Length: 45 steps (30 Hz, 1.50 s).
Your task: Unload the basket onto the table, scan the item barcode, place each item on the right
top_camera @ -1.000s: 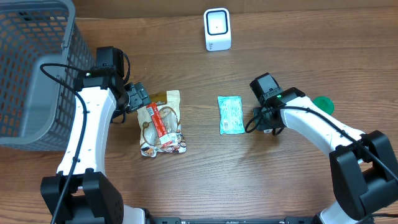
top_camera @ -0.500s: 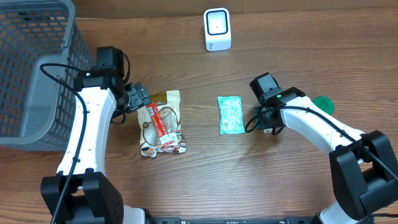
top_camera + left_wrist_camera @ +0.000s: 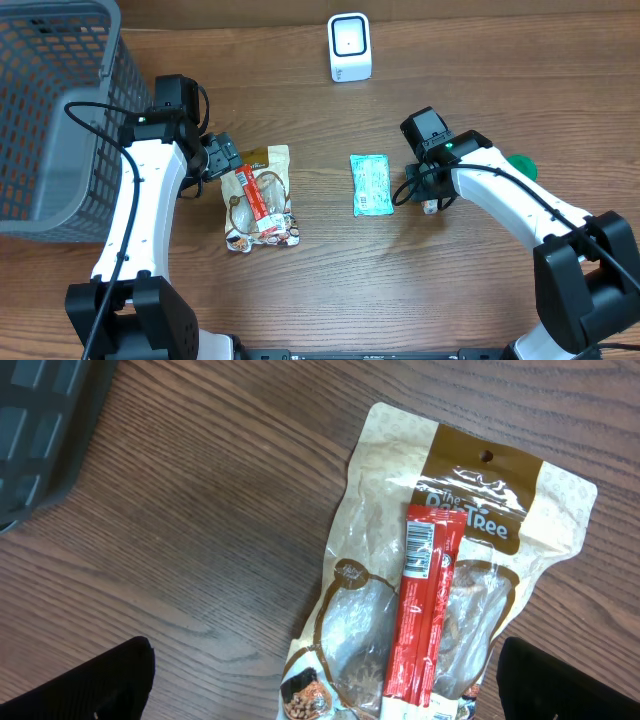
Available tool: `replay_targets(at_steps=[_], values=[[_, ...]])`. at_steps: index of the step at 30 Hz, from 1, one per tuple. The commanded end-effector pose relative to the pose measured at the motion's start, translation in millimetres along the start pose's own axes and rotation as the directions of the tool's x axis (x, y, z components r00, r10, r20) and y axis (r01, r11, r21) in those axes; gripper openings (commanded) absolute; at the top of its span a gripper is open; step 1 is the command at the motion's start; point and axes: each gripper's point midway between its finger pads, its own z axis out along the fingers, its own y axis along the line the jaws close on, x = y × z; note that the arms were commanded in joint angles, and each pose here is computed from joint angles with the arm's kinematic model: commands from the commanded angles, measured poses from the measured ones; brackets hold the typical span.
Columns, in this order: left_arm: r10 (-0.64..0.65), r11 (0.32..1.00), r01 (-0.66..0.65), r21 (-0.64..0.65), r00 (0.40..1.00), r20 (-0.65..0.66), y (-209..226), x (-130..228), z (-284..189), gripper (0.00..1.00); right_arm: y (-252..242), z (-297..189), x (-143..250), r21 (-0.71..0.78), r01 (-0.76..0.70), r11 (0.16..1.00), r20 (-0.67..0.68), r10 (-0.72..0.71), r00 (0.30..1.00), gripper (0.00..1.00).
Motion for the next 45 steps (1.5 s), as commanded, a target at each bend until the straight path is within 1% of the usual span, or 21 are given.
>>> replay_targets(at_steps=[1, 8, 21, 23, 26, 33, 37, 45], values=[[-0.013, 1.0, 0.013, -0.001, 1.0, 0.019, -0.1, -5.2, -4.1, 1.0, -0.6, -3.9, -6.8, 0.01, -0.002, 1.0, 0.021, 0.001, 1.0, 0.4], [-0.013, 1.0, 0.013, -0.001, 1.0, 0.019, -0.1, -5.2, -4.1, 1.0, -1.8, 3.0, 2.6, 0.014, 0.003, 1.0, -0.004, -0.003, 1.0, 0.4], [-0.013, 1.0, 0.013, -0.001, 1.0, 0.019, -0.1, -5.2, -4.1, 1.0, -1.6, 13.7, 6.7, 0.011, 0.001, 1.0, 0.006, -0.001, 1.0, 0.39], [-0.013, 1.0, 0.013, -0.001, 1.0, 0.019, -0.1, -5.3, -4.1, 1.0, -1.7, 13.7, 6.9, 0.012, 0.001, 1.0, 0.005, -0.001, 1.0, 0.36], [-0.013, 1.0, 0.013, -0.001, 1.0, 0.019, -0.1, -5.2, -4.1, 1.0, -1.7, 13.8, 7.1, 0.012, 0.001, 1.0, 0.004, -0.001, 1.0, 0.35], [-0.013, 1.0, 0.013, -0.001, 1.0, 0.019, -0.1, -5.2, -4.1, 1.0, -2.9, 19.5, 10.9, 0.016, 0.001, 1.0, 0.006, -0.001, 1.0, 0.35], [-0.013, 1.0, 0.013, -0.001, 1.0, 0.019, -0.1, -5.2, -4.1, 1.0, -3.5, 17.9, 6.0, 0.022, -0.001, 1.0, 0.023, 0.0, 1.0, 0.33], [-0.013, 1.0, 0.013, -0.001, 1.0, 0.019, -0.1, -5.2, -4.1, 1.0, -1.8, 8.5, -4.1, 0.017, -0.004, 1.0, 0.039, 0.003, 0.999, 0.24]])
